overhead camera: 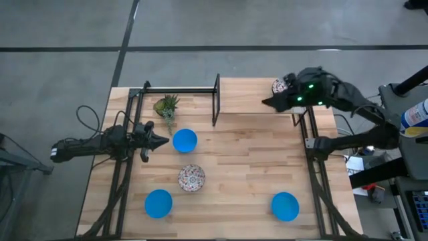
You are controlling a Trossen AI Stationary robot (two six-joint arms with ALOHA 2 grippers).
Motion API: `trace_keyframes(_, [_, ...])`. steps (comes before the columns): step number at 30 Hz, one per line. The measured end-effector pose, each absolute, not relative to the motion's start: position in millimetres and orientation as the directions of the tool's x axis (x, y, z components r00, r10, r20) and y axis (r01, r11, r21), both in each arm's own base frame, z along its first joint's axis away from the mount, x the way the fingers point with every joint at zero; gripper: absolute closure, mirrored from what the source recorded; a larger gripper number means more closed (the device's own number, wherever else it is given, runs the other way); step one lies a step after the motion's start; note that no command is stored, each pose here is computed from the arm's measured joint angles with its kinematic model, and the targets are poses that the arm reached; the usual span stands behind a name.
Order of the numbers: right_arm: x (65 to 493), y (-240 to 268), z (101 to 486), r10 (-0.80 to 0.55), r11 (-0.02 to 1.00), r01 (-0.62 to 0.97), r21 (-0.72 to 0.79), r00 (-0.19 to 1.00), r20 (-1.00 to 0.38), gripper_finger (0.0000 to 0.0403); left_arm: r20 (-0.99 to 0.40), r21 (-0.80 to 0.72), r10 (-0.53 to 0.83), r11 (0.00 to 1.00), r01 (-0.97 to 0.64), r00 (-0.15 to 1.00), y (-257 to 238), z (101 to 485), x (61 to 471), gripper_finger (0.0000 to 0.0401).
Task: Pick & Place Mini bowls
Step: Stack the white patterned bowl on top of the other white patterned bowl on the shelf
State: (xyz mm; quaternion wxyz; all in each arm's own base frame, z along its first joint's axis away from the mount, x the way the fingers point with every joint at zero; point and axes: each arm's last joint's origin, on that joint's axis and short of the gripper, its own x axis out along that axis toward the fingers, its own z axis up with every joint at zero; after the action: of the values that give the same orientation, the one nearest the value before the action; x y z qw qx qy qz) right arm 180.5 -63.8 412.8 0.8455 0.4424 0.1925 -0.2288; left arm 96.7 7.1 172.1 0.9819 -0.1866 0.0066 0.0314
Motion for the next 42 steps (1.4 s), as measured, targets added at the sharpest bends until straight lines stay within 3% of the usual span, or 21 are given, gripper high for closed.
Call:
trace_keyframes(3, [203.1,-58.2,400.4,-0.182,0.525,0.582,0.621,0.79,-0.586,0.0286,0.079,-0.475,0.118,0.878,-0.067,0.99,8.9,182.1,96.3,0.0401])
trace_keyframes(8, [242.7,-43.8,375.1,-0.086,0.544,0.602,0.584,0.733,-0.675,0.0291,0.256,-0.781,0.189,0.618,0.088,0.948,10.7,199.4,93.1,0.0401])
trace_keyframes(16, [295.4,-10.6,342.9,0.021,0.612,0.549,0.569,0.708,-0.706,0.0295,0.4,-0.875,0.247,0.389,0.287,0.883,12.1,213.6,87.9,0.0401])
trace_keyframes(22, [319.7,12.5,330.9,0.077,0.65,0.473,0.594,0.737,-0.671,0.0307,0.445,-0.874,0.238,0.323,0.362,0.863,11.6,229.5,84.1,0.04])
trace_keyframes(28, [322.1,31.1,337.8,0.088,0.702,0.386,0.599,0.787,-0.611,0.0323,0.461,-0.846,0.156,0.375,0.379,0.874,9.2,272.1,84.8,0.0374])
trace_keyframes(31, [320.4,34.1,349.4,0.053,0.727,0.337,0.598,0.841,-0.538,0.0332,0.38,-0.849,0.086,0.426,0.311,0.921,7.8,292.4,93.9,0.0344])
trace_keyframes(36, [312.3,32.5,366.2,0.014,0.729,0.304,0.613,0.889,-0.458,0.0339,0.032,-0.845,0.036,0.535,0.008,0.999,8.2,312.2,120.3,0.0293])
trace_keyframes(42, [299.2,30.8,383.2,-0.013,0.725,0.277,0.631,0.921,-0.389,0.034,-0.403,-0.702,0.031,0.631,-0.33,0.915,10.5,318.9,150.6,0.0248])
